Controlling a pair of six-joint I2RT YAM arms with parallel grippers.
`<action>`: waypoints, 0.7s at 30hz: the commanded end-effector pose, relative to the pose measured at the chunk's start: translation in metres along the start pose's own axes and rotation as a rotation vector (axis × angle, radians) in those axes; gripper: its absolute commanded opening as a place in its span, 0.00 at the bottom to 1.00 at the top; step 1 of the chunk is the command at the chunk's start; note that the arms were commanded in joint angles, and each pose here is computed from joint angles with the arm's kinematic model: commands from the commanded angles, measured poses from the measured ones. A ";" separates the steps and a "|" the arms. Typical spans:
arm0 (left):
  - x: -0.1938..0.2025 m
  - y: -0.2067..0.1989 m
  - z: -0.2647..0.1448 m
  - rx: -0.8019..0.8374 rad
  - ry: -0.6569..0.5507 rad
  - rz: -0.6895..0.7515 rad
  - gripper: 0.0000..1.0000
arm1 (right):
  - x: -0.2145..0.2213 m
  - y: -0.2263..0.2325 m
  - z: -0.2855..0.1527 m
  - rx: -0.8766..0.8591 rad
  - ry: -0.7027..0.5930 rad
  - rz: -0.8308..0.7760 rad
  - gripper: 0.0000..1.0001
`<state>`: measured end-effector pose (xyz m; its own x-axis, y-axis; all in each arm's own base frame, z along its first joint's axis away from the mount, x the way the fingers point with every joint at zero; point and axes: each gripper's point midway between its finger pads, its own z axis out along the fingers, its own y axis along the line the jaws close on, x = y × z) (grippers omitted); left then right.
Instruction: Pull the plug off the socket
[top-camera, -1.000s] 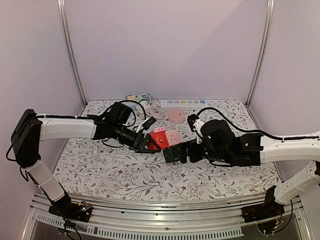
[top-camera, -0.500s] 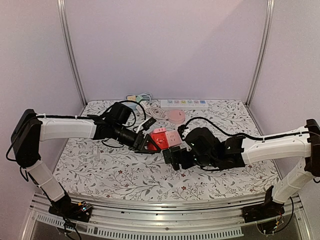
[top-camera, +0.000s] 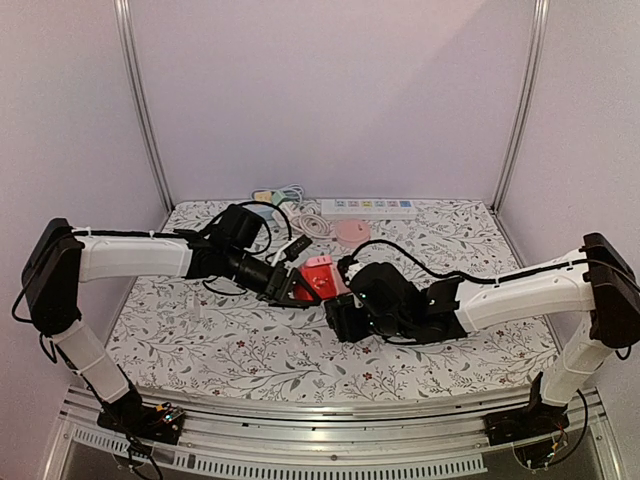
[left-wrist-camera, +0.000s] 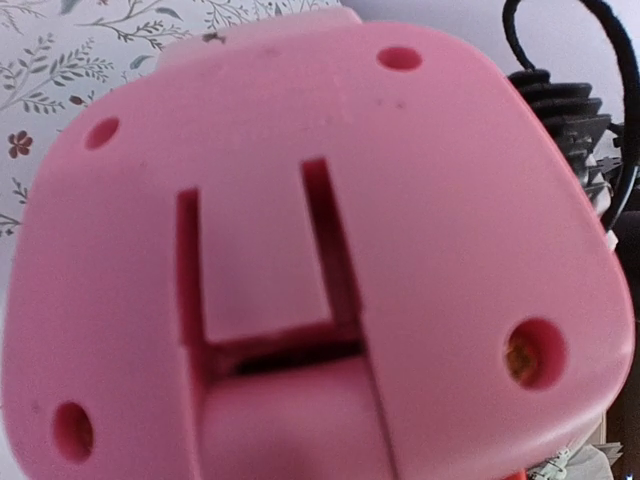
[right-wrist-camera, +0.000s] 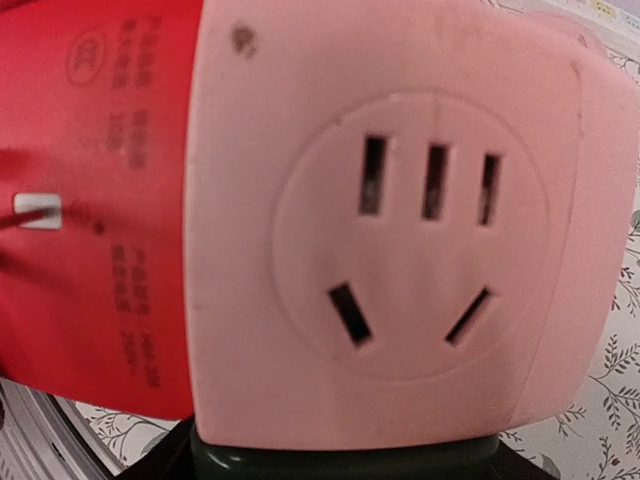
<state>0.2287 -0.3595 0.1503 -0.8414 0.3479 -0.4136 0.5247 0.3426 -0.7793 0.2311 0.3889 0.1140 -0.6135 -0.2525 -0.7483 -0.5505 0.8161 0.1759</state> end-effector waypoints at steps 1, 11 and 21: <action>-0.026 -0.037 -0.015 0.085 -0.069 0.132 0.10 | -0.016 0.014 0.001 -0.038 -0.040 -0.035 0.60; -0.025 -0.037 -0.016 0.070 -0.056 0.137 0.10 | -0.006 0.011 -0.007 -0.059 -0.022 -0.093 0.26; -0.027 -0.038 -0.019 0.063 -0.061 0.147 0.10 | 0.004 0.012 -0.019 -0.075 0.003 -0.229 0.26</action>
<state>0.2231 -0.3570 0.1530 -0.8317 0.3782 -0.4066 0.5317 0.3313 -0.7795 0.2313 0.3822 0.1204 -0.5538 -0.3137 -0.7713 -0.6050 0.7881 0.1139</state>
